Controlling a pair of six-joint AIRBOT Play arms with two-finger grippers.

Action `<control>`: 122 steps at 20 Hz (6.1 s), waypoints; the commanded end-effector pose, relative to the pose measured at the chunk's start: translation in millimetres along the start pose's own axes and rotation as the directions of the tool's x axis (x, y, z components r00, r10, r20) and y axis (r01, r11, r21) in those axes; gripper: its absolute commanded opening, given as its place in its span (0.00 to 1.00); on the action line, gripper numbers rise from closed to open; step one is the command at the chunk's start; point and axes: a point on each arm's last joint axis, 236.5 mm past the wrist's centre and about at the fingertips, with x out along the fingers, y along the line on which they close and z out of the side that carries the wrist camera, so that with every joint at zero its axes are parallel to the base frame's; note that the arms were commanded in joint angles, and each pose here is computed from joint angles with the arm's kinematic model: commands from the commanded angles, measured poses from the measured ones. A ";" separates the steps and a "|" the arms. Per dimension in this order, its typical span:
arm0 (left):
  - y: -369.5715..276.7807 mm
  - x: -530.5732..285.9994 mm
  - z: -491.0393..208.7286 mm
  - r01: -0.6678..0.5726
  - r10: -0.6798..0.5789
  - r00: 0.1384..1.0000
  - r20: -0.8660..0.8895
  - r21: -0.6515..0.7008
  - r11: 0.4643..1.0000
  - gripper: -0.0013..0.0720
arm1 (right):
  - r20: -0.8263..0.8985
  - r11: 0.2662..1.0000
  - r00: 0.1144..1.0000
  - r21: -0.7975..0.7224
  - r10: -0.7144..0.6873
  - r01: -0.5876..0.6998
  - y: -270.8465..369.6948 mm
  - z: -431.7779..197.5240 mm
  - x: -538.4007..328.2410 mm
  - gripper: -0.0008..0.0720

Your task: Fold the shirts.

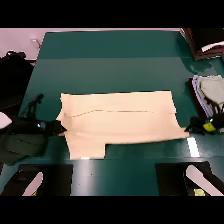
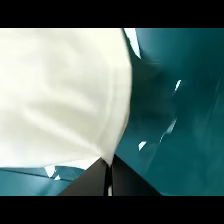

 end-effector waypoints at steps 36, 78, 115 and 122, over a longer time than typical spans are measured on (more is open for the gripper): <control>-148.8 193.5 149.8 0.111 -0.109 0.994 -0.022 0.228 0.967 0.05 | 0.049 0.859 0.917 -0.372 0.396 -0.351 166.1 170.8 -21.3 0.04; -130.5 -98.5 276.2 -0.151 -0.033 0.866 0.500 0.323 0.934 0.05 | -0.126 0.877 0.940 -0.338 0.316 -0.340 274.7 116.1 125.3 0.85; -223.4 -52.9 218.3 -0.011 -0.203 0.909 0.363 0.509 0.861 0.05 | 0.831 1.000 0.555 -0.016 0.020 -0.011 -11.2 318.3 -286.4 0.04; -222.1 -52.8 218.7 -0.021 -0.198 0.910 0.364 0.518 0.855 0.05 | 0.862 0.996 0.506 -0.025 -0.021 0.084 -3.2 255.5 -344.9 0.04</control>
